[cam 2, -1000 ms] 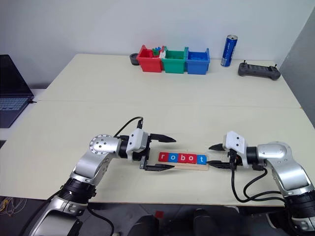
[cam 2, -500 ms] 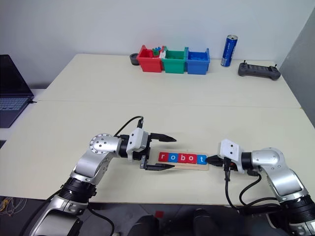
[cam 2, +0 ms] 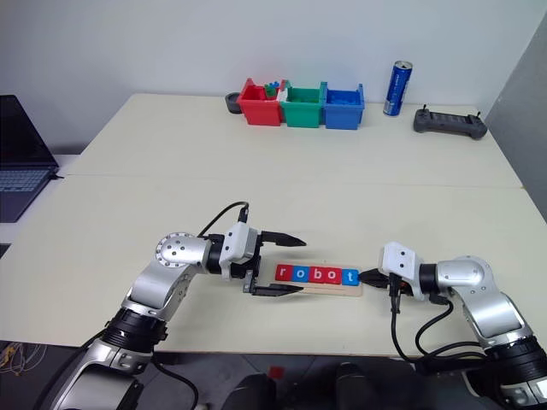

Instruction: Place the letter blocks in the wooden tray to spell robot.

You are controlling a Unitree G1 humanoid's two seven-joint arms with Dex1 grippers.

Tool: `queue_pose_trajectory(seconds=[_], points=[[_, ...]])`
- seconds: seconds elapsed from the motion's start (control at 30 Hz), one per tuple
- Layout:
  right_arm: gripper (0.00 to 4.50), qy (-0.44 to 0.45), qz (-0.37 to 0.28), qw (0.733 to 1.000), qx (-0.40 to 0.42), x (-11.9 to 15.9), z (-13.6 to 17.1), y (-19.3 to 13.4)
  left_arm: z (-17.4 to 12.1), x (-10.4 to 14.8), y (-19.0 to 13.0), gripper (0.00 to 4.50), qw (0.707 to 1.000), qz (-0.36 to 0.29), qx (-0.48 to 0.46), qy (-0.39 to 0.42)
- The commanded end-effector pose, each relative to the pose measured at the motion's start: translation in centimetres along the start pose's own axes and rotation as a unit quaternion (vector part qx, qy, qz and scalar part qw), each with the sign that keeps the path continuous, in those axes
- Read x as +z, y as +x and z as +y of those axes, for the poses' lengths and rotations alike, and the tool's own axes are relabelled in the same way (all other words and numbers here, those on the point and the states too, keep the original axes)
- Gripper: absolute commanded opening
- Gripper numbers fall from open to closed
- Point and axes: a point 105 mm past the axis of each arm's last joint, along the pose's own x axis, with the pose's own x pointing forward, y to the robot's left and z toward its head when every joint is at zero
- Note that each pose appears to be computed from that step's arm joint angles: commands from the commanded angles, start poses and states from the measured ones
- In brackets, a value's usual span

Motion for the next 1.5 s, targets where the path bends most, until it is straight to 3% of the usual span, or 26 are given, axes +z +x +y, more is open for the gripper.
queue_pose_trajectory(seconds=[0.03, 1.5], points=[[0.06, -0.009, 0.001, 1.000, 0.005, 0.2, 0.2, 0.5, 0.1, 0.9, -0.2, 4.50, 1.000, -0.009, 0.002, 0.019], [0.06, -0.015, 0.001, 1.000, 0.010, 0.6, 0.1, 0.0, 0.2, 1.0, -0.1, 4.50, 1.000, -0.009, -0.001, 0.023]])
